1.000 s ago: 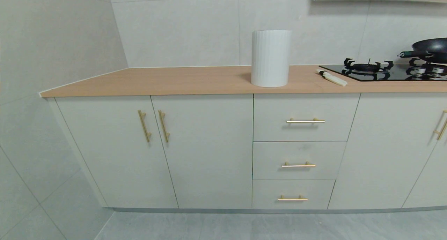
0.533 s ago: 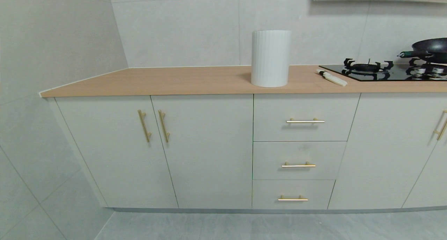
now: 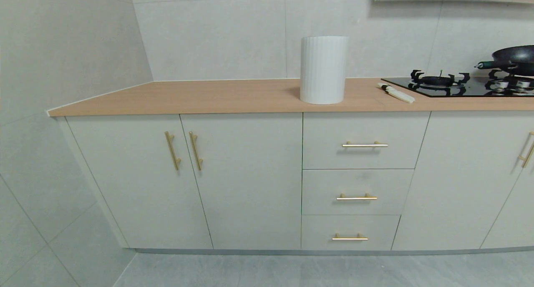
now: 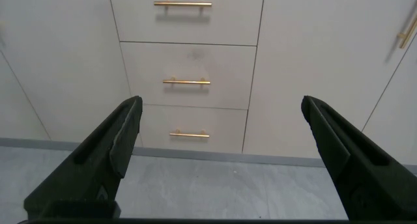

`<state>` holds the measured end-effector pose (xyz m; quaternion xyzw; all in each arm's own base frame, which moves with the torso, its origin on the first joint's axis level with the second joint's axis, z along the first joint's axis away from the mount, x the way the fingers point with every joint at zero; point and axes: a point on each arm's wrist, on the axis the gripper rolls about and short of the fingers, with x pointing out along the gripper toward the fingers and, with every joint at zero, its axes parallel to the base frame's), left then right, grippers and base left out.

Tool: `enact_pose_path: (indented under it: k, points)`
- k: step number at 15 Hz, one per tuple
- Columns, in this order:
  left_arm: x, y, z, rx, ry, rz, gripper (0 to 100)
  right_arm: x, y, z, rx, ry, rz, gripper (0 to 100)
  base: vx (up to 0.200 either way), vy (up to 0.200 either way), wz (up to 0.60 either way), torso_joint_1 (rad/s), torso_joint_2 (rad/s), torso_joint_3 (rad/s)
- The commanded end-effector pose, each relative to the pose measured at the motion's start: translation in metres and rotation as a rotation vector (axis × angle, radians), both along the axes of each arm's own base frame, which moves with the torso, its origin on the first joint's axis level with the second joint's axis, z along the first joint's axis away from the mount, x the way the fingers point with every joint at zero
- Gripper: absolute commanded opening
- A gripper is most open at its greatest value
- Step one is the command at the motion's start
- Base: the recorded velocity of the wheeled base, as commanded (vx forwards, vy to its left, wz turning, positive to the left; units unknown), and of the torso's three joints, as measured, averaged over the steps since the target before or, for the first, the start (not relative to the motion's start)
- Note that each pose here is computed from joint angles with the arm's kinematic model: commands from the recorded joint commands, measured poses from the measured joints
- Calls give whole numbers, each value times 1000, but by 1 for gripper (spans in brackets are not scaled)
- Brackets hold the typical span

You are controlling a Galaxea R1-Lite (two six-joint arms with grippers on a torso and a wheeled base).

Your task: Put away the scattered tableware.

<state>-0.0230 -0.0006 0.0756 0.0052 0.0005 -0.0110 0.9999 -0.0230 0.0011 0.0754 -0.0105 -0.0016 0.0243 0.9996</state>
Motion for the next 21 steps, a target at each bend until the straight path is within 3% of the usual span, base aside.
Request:
enact_pose_path:
  k: [1,19,21]
  points:
    - [0,0,0,0,0,0,100,0,0,0,-1,4,0,100,0,0,0,0,0,0]
    - [0,0,0,-1,0,0,100,0,0,0,-1,4,0,100,200,0,0,3,3,2]
    - [0,0,0,-1,0,0,100,0,0,0,-1,4,0,100,0,0,0,0,0,0]
